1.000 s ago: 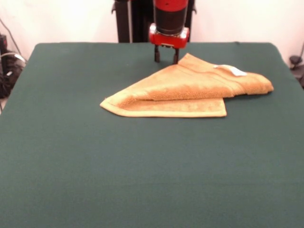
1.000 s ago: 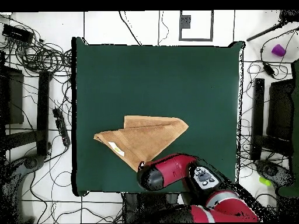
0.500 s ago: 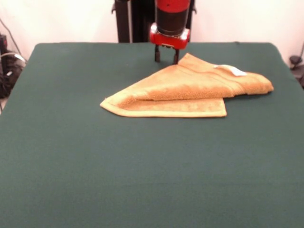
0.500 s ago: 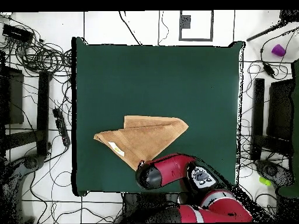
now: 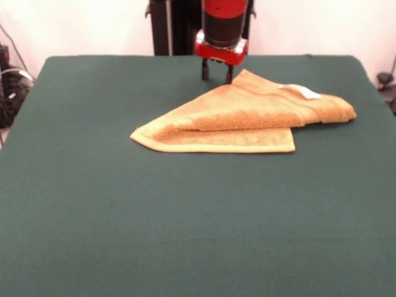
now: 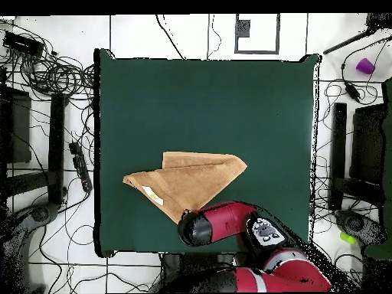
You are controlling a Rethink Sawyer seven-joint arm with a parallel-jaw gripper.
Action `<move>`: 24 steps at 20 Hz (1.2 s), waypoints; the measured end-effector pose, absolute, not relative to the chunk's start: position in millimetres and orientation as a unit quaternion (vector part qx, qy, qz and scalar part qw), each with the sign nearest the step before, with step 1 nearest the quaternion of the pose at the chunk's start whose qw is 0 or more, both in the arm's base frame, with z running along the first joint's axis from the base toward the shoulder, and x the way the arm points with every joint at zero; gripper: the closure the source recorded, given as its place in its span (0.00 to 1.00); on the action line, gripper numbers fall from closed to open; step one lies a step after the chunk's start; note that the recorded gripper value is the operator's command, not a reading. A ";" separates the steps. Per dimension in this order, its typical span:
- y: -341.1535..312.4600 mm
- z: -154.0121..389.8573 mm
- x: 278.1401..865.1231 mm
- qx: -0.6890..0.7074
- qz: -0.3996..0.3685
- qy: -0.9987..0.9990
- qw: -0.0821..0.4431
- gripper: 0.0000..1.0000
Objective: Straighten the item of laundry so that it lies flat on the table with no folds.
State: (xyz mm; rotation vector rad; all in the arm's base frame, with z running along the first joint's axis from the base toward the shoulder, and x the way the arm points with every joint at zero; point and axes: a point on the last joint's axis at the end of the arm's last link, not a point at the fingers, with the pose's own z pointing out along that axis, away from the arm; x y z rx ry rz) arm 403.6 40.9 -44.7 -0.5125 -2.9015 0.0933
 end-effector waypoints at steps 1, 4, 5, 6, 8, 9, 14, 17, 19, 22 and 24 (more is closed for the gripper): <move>41.9 -44.9 404.1 -0.174 0.035 -0.979 0.098 0.00; 45.5 -44.9 405.9 -0.175 0.050 -0.978 0.102 0.00; 46.3 -44.9 406.5 -0.176 0.054 -0.978 0.103 0.00; 47.0 -44.9 407.1 -0.176 0.057 -0.977 0.104 0.00; 49.9 -44.9 408.6 -0.177 0.068 -0.976 0.108 0.00; 50.7 -44.9 409.0 -0.177 0.071 -0.976 0.109 0.00; 56.6 -45.3 413.1 -0.180 0.097 -0.972 0.120 0.00; 57.6 -45.8 415.0 -0.186 0.103 -0.969 0.126 0.00; 58.9 -46.7 417.6 -0.197 0.105 -0.965 0.135 0.00; 65.7 -49.7 422.6 -0.212 0.102 -0.962 0.142 1.00; 71.5 -52.1 427.1 -0.224 0.101 -0.958 0.148 1.00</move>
